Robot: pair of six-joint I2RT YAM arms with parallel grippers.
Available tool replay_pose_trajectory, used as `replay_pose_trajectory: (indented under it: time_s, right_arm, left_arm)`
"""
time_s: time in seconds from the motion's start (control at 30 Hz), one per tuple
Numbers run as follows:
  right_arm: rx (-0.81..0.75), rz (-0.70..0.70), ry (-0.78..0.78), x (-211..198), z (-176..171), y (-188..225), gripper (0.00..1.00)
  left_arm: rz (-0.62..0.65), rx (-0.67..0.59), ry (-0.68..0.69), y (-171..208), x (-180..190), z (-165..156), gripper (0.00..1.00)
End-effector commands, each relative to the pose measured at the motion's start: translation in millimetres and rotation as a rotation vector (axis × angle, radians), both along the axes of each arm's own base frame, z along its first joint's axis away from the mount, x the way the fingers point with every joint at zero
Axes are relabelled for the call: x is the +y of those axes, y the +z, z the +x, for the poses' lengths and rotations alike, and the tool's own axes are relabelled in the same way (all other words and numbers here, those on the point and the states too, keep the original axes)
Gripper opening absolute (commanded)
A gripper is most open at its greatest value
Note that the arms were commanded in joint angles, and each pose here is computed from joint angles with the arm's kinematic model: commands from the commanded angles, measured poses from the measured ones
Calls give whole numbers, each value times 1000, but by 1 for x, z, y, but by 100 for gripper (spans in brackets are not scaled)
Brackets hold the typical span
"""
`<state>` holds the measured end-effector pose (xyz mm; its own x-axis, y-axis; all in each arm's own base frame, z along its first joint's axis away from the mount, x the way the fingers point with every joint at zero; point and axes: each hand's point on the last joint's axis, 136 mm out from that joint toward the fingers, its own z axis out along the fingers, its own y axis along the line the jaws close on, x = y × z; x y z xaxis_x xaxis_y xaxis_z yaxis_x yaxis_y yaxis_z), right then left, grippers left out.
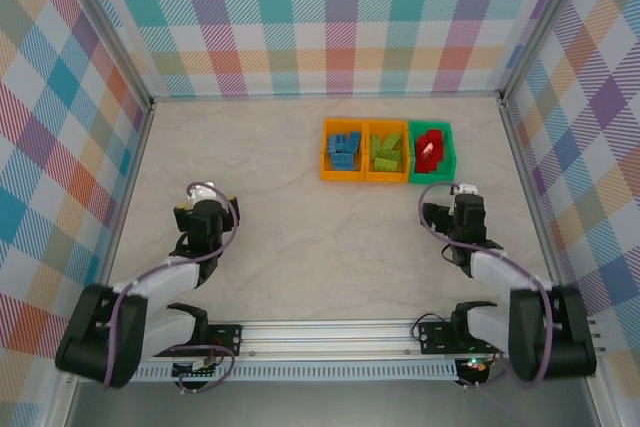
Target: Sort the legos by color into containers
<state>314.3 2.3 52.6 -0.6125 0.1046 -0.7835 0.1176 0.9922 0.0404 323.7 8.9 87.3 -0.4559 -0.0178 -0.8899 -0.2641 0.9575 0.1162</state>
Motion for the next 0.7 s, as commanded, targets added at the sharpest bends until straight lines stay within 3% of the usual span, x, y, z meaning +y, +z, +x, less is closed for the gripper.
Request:
replay_pose_trajectory:
  time_s: [0.0, 0.1, 0.13, 0.2, 0.57, 0.67]
  right_arm:
    - [-317, -45, 42, 4, 61, 68, 100]
    - [-338, -1, 114, 9, 86, 44, 100]
    - [-319, 6, 121, 10, 77, 38, 100]
    - [-322, 0, 43, -3, 80, 40, 100]
    - [-299, -5, 52, -1, 81, 40, 100]
    - [-286, 7, 129, 12, 83, 38, 100]
  left_arm:
    - [-94, -149, -38, 31, -5, 38, 100]
    - [-129, -158, -49, 21, 5, 58, 100]
    - [-170, -146, -50, 10, 9, 65, 100]
    - [-156, -106, -152, -7, -9, 73, 100]
    - [-146, -80, -160, -7, -12, 73, 100]
    - [-146, -76, -169, -8, -14, 73, 100]
